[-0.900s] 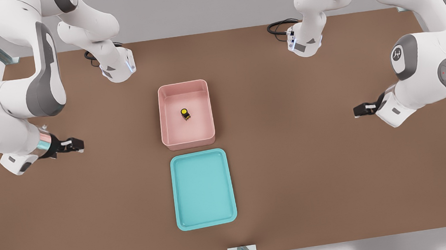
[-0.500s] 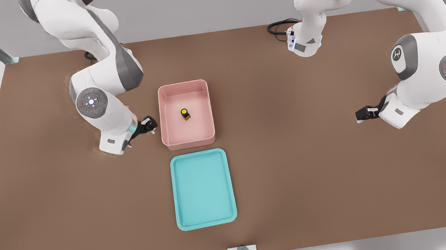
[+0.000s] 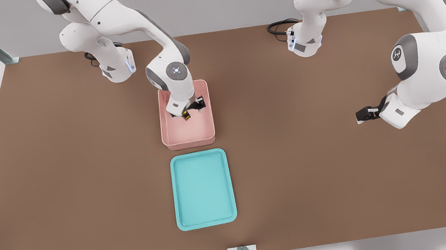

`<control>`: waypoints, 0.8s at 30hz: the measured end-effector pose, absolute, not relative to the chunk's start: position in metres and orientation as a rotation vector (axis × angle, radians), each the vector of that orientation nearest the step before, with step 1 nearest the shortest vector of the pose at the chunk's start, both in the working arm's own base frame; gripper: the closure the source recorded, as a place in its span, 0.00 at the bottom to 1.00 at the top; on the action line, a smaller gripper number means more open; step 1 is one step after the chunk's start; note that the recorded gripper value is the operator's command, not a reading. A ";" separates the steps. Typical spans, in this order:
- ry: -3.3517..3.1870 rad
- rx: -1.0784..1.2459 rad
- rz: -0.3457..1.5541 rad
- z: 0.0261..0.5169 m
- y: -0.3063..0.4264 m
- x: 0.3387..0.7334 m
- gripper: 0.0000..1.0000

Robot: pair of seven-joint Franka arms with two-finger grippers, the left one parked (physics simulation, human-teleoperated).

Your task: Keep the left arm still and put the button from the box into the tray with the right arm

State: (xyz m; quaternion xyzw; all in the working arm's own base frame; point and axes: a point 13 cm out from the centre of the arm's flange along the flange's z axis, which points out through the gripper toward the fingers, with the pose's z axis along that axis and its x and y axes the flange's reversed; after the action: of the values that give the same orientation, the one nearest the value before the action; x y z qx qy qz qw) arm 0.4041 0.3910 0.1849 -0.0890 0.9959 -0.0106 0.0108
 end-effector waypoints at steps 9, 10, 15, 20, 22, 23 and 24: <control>3.039 0.000 -0.017 0.139 0.380 0.388 0.00; 3.033 0.023 -0.006 0.135 0.380 0.387 0.00; 3.000 0.108 0.034 0.127 0.384 0.385 0.00; 2.998 0.146 0.055 0.104 0.375 0.363 0.00; 2.991 0.159 0.060 0.100 0.370 0.360 0.00; 2.987 0.170 0.064 0.098 0.368 0.360 0.00; 2.983 0.177 0.069 0.097 0.366 0.359 0.00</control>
State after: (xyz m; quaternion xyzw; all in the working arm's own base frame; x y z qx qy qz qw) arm 0.3589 0.3656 0.0972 0.0589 0.9951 0.0229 0.0762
